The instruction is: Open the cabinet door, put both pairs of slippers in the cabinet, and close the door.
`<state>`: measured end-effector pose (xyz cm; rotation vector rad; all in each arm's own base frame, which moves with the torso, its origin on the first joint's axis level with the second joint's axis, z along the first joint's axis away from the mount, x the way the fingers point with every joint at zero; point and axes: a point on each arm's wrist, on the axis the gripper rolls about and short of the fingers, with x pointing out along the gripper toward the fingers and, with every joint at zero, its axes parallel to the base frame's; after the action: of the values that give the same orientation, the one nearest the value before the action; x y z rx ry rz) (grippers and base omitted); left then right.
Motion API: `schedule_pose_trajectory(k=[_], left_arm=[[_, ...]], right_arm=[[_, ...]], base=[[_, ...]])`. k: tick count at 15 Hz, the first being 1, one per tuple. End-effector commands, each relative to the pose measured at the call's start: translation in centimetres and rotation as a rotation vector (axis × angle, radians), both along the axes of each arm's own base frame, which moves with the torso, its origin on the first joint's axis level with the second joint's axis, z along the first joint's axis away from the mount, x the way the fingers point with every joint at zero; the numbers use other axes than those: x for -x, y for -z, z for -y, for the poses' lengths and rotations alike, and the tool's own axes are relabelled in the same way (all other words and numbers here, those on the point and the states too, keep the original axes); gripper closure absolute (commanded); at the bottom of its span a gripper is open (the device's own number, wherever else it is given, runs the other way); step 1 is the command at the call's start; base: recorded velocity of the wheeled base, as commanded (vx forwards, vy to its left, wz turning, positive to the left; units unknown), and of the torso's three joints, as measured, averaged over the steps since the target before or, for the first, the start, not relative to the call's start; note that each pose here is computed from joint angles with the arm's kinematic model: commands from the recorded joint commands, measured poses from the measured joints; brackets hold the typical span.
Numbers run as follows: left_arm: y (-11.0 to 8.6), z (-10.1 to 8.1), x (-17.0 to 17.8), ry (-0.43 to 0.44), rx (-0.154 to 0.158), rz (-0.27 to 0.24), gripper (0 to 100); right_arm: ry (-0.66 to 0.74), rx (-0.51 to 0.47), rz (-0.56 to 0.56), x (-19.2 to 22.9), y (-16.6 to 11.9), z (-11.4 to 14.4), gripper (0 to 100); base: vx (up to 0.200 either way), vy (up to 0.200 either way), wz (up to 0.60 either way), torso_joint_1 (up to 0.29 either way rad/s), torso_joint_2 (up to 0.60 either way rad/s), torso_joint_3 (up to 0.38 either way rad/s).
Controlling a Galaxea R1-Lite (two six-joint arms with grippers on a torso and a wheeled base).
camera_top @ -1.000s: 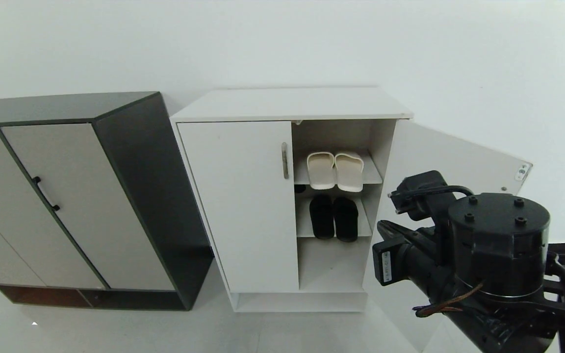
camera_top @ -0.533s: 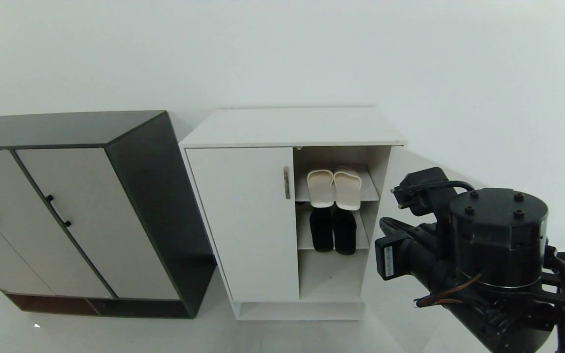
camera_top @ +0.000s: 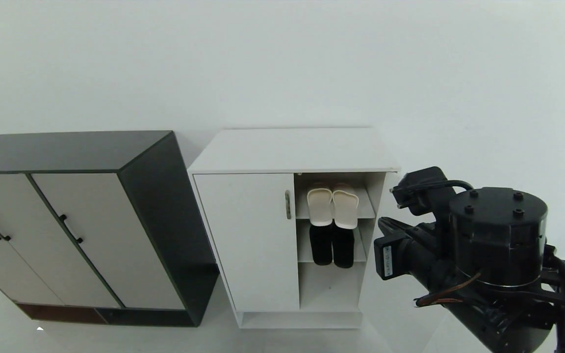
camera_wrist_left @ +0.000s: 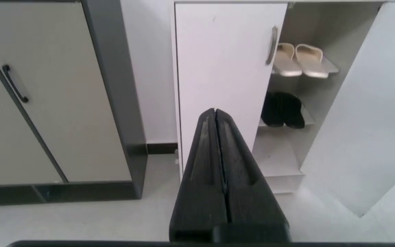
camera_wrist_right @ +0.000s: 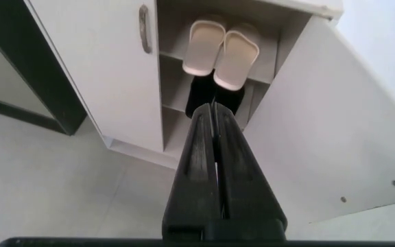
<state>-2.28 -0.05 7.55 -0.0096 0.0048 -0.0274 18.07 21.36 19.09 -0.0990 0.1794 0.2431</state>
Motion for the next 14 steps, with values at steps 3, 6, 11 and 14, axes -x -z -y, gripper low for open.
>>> schedule_pose_trajectory(k=[3,6,11,14], left_arm=[[0.0,0.0,0.0,0.0,0.001,-0.001,100],[0.0,0.0,0.0,0.0,0.001,-0.001,100],[0.0,0.0,0.0,-0.001,0.003,-0.002,100],[0.0,0.0,0.0,0.0,0.001,-0.001,100]], right_arm=[[0.0,0.008,-0.002,0.1,0.1,0.2,100],[0.0,0.016,-0.009,0.1,0.4,0.2,100],[0.003,0.039,-0.025,-0.1,1.1,0.1,100],[0.002,0.042,-0.023,-0.1,1.1,0.1,100]], base=[[0.0,0.0,0.0,0.256,-0.57,-0.323],[0.0,0.0,0.0,0.093,-0.23,-0.129],[0.0,0.0,-0.12,0.007,-0.01,-0.009],[0.0,0.0,-0.6,0.002,-0.01,0.002]])
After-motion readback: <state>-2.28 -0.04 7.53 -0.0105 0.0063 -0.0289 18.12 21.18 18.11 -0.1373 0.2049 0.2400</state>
